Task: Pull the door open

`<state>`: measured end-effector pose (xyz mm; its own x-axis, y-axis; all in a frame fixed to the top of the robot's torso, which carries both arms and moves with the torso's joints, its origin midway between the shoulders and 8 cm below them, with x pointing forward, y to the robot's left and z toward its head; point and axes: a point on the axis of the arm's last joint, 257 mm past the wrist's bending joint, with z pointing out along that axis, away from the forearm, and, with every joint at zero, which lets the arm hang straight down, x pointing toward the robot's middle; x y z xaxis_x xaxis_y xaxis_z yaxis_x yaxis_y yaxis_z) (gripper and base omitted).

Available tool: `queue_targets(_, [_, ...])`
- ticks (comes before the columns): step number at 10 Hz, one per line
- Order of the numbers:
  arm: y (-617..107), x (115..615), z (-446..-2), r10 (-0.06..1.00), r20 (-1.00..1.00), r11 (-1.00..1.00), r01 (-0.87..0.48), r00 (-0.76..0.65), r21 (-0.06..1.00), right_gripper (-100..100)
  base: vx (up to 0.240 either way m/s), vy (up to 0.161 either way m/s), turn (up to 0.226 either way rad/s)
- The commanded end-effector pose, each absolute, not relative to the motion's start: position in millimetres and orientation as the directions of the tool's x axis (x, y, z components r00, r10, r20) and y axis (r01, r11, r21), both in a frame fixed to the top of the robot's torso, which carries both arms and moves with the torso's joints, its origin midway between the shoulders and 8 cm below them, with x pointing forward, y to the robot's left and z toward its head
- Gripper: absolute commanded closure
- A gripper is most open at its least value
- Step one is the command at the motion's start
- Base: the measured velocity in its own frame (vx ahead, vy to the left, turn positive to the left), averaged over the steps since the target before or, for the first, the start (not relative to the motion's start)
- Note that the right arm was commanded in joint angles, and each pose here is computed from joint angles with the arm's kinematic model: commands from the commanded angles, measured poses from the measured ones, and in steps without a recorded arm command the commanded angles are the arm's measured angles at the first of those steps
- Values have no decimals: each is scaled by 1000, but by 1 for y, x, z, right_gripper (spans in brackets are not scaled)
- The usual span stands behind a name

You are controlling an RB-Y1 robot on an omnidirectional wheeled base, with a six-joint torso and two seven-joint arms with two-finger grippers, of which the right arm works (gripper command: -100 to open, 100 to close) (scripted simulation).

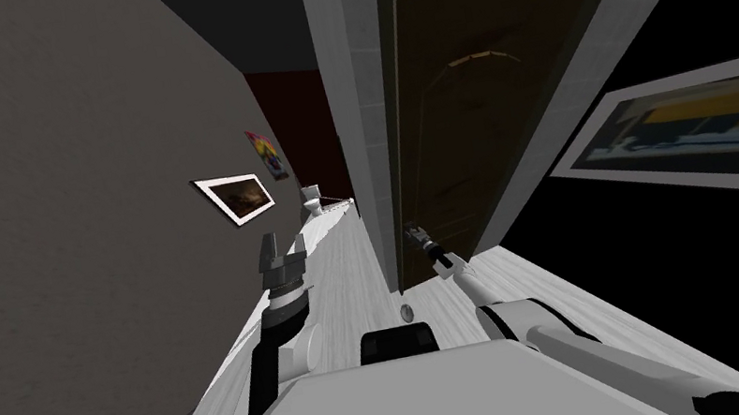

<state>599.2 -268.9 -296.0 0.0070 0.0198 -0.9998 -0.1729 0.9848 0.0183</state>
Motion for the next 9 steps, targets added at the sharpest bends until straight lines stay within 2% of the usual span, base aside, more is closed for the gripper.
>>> queue_targets(1, [-270, 599, -296, 20, -1000, 985, -172, 6, 18, 100, -10, 1, -7])
queue_targets(6, [-270, 599, -296, 20, -1000, 985, -172, 6, 18, 100, -10, 0, 3])
queue_targets(9, [-275, 598, -297, 109, -994, 981, -158, -7, 109, 100, -57, -32, 52])
